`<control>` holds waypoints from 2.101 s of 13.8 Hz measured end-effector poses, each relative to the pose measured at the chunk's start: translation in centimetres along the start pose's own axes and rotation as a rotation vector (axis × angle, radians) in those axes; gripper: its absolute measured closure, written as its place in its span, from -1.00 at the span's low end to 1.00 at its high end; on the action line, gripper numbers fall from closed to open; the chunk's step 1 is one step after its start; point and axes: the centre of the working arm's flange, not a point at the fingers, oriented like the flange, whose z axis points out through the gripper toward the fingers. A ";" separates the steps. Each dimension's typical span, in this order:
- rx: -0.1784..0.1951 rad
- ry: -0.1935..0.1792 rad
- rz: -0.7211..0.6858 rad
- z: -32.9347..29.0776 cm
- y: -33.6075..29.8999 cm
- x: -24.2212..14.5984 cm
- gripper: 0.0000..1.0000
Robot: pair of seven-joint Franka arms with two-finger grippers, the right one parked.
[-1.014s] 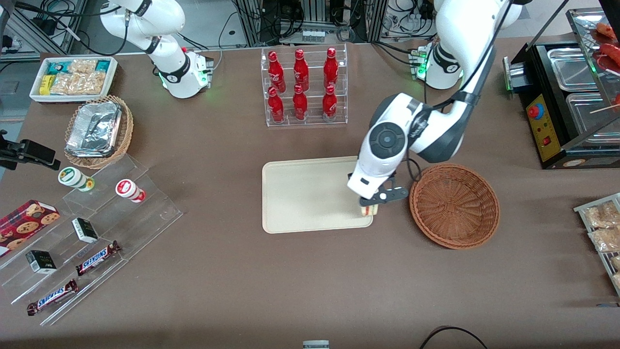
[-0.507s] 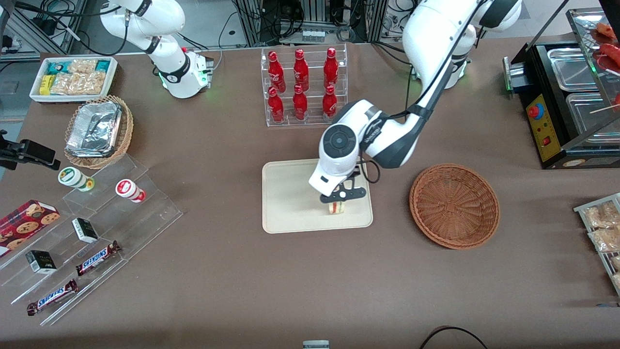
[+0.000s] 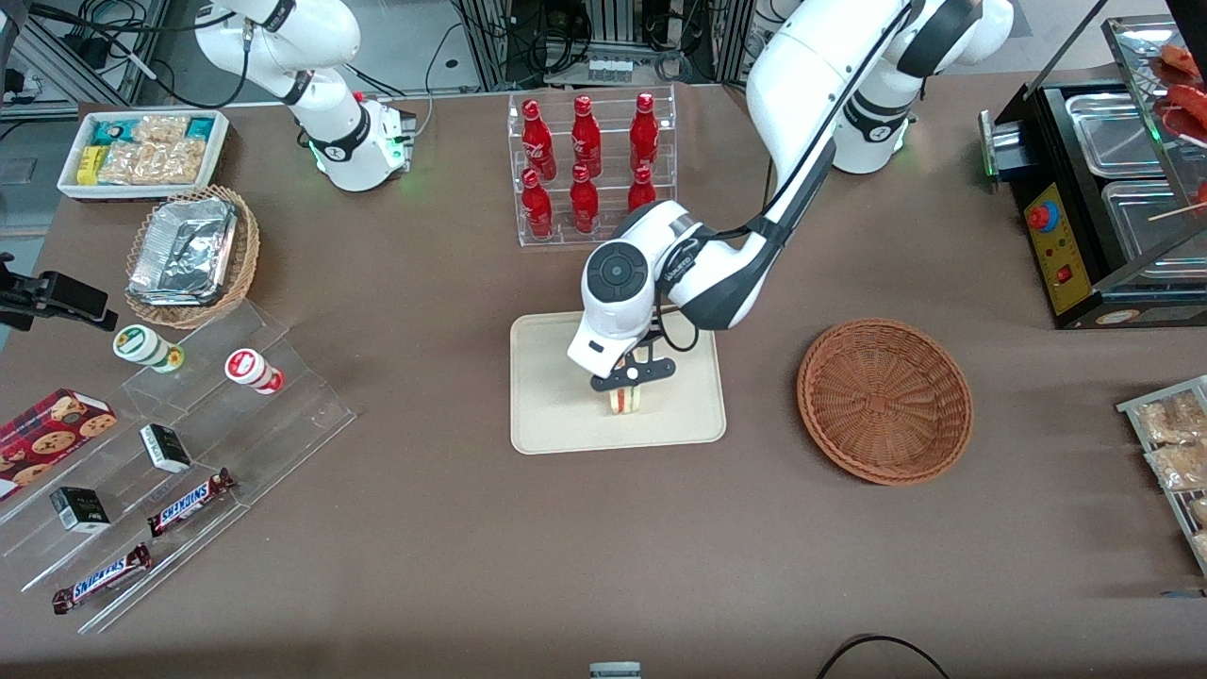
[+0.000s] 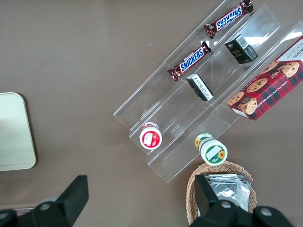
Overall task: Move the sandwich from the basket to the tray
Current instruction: 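Lift the sandwich and carry it with the left gripper over the cream tray, then lower the sandwich onto the tray and open the left gripper, then raise the left gripper away from the sandwich on the tray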
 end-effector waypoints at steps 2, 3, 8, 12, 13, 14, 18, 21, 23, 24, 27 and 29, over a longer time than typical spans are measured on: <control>0.005 -0.003 -0.007 0.9 0.1 0.0 0.69; 0.001 0.000 -0.010 1.1 0.2 0.1 0.69; 0.015 0.049 -0.049 3.1 0.7 -0.1 0.69; 0.015 0.055 -0.056 3.3 0.9 -0.1 0.55; 0.010 0.058 -0.060 3.1 1.0 0.1 0.38; 0.000 0.064 -0.062 2.5 1.2 0.2 0.15; -0.023 0.086 -0.068 -1.9 1.6 0.6 -0.65; -0.009 0.092 -0.078 -7.6 1.2 0.9 -1.00; 0.010 0.089 -0.045 -11.2 0.4 1.4 -1.00; 0.020 0.086 -0.008 -12.7 -0.4 2.1 -1.00; 0.047 0.078 0.044 -16.9 -4.6 5.2 -1.00; 0.059 0.067 0.033 -18.7 -8.4 8.1 -1.00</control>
